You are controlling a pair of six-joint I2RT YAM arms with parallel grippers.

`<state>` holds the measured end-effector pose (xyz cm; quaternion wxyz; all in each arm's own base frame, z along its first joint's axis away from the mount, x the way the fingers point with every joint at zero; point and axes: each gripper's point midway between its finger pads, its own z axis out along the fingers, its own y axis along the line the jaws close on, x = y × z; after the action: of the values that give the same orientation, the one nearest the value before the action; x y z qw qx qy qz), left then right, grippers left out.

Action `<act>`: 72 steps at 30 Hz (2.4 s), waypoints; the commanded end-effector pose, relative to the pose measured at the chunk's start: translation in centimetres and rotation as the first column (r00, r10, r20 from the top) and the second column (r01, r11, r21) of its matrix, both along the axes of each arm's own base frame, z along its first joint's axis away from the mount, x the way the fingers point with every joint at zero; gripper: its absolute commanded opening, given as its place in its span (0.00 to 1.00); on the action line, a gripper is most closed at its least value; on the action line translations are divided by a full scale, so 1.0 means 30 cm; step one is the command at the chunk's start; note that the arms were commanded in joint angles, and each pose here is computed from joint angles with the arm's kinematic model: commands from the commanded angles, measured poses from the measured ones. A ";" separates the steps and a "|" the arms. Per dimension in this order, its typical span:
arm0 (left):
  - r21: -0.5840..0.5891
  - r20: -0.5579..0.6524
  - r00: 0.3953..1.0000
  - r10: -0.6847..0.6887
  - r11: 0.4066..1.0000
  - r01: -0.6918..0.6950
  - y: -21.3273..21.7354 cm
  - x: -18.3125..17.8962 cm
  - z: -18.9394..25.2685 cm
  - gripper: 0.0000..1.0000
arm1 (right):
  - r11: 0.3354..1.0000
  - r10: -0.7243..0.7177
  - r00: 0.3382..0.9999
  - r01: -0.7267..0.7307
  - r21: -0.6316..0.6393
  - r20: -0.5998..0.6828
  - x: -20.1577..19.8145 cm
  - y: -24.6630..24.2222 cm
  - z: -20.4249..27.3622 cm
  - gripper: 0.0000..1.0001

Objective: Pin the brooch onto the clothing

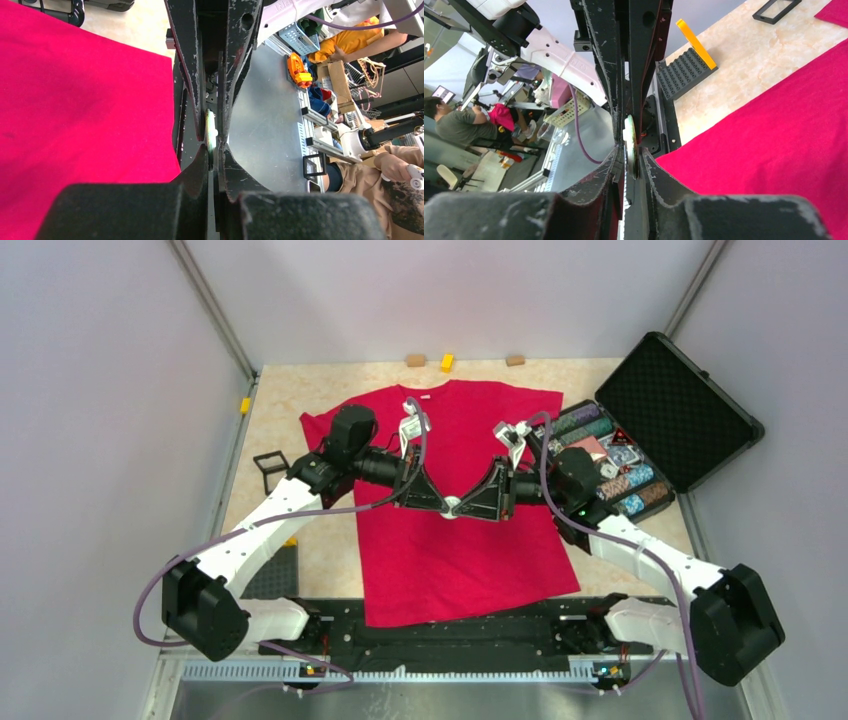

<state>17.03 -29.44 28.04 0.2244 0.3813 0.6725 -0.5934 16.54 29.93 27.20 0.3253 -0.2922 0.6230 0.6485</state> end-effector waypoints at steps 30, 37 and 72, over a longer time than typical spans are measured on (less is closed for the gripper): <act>-0.066 0.107 0.994 -0.037 0.997 0.045 0.010 -0.045 0.068 0.00 | 0.965 -0.180 0.977 0.153 -0.212 -0.115 0.167 0.051 -0.192 0.01; -0.083 0.150 0.987 0.064 0.995 -0.052 0.052 0.020 0.100 0.00 | 0.972 -0.187 0.977 0.199 -0.125 0.098 0.132 0.005 0.063 0.60; -0.085 0.242 0.592 0.768 0.625 -0.776 0.416 0.447 0.088 0.00 | 0.401 -0.739 0.638 0.675 -0.619 0.217 0.445 -0.296 -0.390 0.73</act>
<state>29.43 -16.92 29.69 0.5065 0.1177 0.7705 -0.3688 28.04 21.45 15.67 0.3933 -0.0501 0.8851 0.2435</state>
